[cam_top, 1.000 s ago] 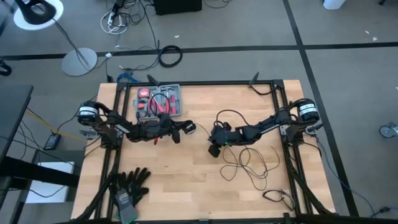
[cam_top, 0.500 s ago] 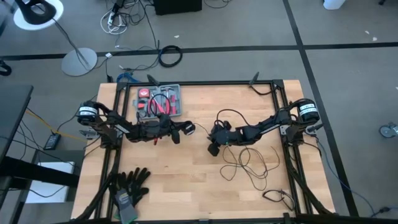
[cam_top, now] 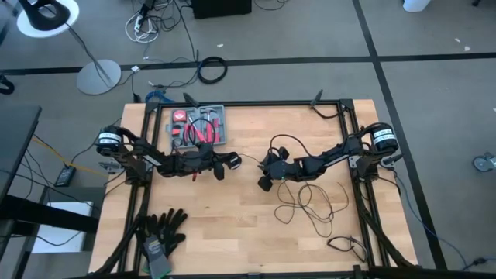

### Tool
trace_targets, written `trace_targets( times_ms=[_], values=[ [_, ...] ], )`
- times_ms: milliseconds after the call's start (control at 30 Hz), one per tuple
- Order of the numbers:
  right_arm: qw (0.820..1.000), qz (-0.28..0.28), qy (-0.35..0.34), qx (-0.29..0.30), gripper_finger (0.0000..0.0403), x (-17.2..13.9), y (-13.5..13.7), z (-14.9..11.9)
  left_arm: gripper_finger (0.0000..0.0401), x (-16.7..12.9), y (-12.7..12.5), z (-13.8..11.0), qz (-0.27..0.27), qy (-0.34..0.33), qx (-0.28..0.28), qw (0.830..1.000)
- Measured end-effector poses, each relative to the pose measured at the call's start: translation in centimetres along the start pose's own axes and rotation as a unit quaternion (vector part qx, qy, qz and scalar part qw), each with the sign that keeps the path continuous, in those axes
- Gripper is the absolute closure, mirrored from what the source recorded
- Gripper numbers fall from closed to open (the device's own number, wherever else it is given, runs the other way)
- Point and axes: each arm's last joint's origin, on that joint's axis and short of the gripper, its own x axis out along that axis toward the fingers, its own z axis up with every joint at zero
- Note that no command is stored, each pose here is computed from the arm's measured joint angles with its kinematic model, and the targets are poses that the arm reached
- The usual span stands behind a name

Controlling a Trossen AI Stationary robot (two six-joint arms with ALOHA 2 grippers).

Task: Coil cords
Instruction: Coil the black wire onto the spool

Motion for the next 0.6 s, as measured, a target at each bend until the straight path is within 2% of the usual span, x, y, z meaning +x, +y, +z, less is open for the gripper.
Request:
trace_targets(
  times_ms=[133,233,600],
  values=[
    [1.000,-0.001,-0.001,-0.032,0.0325,0.01,-0.01,0.03,0.0401,-0.01,0.02,-0.03,0.001,0.001,0.001,1.000],
    [0.999,-0.013,-0.006,-0.033,0.0314,0.07,-0.18,0.11,0.0401,0.00,0.02,-0.02,0.002,0.000,0.000,1.000],
    [0.999,-0.017,-0.012,-0.050,0.0246,-0.01,-0.55,0.64,0.0401,0.00,0.04,-0.04,0.003,0.001,0.001,1.000]
  ],
)
